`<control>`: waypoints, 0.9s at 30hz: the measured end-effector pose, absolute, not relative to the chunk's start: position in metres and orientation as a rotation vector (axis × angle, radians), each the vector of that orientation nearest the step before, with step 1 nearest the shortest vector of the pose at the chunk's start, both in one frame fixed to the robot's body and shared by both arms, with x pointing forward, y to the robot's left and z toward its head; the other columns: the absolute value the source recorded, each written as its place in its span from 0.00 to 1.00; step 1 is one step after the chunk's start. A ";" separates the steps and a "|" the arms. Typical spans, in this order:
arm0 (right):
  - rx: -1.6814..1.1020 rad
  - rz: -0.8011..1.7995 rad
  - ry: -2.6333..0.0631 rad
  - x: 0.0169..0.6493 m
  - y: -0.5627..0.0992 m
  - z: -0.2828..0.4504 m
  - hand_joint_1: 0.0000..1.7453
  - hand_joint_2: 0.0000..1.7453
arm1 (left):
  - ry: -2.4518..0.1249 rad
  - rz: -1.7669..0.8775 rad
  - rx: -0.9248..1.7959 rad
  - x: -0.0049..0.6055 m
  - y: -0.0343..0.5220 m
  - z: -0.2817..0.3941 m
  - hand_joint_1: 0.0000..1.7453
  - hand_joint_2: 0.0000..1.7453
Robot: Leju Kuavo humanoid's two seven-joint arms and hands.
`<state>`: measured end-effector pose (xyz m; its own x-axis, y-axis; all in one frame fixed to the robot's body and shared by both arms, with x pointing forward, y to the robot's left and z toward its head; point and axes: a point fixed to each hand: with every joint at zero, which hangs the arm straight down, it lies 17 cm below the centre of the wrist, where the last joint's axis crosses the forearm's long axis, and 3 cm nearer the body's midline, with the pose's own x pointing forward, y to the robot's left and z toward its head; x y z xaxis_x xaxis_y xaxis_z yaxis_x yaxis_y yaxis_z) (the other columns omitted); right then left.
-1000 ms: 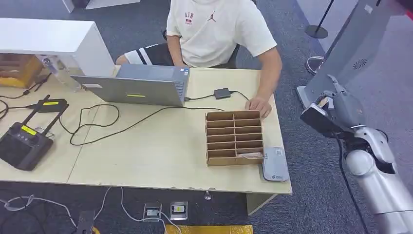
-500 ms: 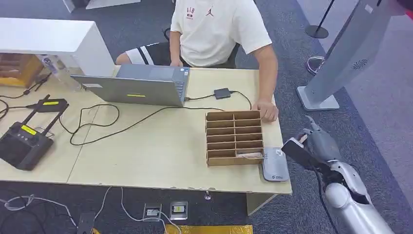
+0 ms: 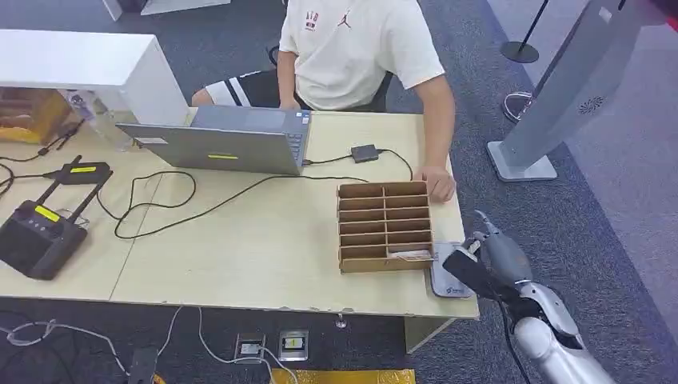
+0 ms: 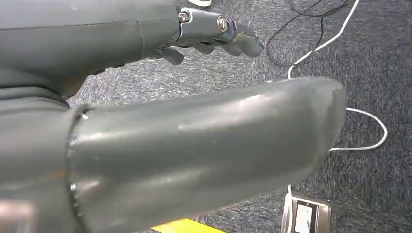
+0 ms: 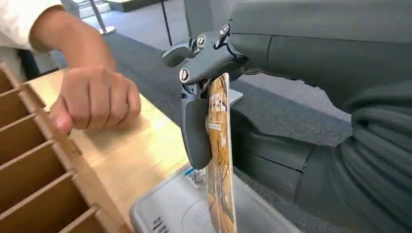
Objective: Pass the card to the sensor for recognition and then transmit it.
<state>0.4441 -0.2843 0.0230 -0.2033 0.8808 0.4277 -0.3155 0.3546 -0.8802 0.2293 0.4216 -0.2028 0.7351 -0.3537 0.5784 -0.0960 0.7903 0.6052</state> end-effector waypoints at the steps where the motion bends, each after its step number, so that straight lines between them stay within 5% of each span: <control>1: -0.563 1.201 -1.357 0.443 -0.282 0.022 1.00 1.00 | -0.744 -0.154 0.658 0.229 0.421 -0.203 0.00 0.00; 27: -0.490 1.213 -1.321 0.428 -0.268 -0.006 1.00 1.00 | -0.734 -0.151 0.654 0.225 0.421 -0.205 0.00 0.00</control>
<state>0.4284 -0.2681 -0.0065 -0.1950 0.8661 0.4604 -0.3852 0.3640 -0.8480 0.2247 0.4211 -0.2051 0.7415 -0.3484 0.5734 -0.0933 0.7928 0.6023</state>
